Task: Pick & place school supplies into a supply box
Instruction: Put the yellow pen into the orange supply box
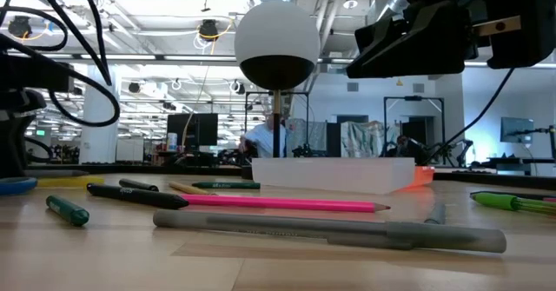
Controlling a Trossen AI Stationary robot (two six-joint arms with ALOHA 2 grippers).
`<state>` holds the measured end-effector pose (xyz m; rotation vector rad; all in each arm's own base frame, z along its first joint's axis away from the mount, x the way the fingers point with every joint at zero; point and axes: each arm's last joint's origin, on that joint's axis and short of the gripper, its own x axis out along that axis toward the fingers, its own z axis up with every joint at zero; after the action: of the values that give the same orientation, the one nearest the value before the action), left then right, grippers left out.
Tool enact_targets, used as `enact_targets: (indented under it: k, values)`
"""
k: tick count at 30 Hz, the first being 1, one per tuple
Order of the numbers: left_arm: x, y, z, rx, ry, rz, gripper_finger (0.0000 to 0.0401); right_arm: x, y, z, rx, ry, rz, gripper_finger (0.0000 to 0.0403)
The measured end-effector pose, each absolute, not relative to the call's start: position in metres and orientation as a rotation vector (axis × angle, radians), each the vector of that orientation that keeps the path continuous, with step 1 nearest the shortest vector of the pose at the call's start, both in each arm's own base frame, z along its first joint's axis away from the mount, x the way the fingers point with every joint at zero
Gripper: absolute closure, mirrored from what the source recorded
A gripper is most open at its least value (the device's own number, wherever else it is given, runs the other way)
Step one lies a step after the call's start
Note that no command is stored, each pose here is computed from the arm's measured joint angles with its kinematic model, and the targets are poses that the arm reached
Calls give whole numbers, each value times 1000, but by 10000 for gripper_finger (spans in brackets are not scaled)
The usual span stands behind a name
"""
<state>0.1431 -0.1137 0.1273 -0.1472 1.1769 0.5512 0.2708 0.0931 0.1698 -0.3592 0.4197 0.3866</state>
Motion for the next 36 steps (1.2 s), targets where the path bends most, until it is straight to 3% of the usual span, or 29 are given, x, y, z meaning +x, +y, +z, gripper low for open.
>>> enact_targets:
  k: [13, 24, 30, 36]
  values:
    - [154, -121, 147, -70, 1102, 539, 361, 271, 93, 170, -334, 425, 381, 302]
    - [171, -118, 141, -50, 1023, 437, 321, 271, 93, 170, -330, 425, 380, 302]
    - [179, -105, 137, -39, 1062, 432, 291, 270, 93, 169, -307, 438, 375, 302]
    - [182, -97, 136, -15, 1101, 422, 285, 270, 93, 168, -301, 452, 375, 302]
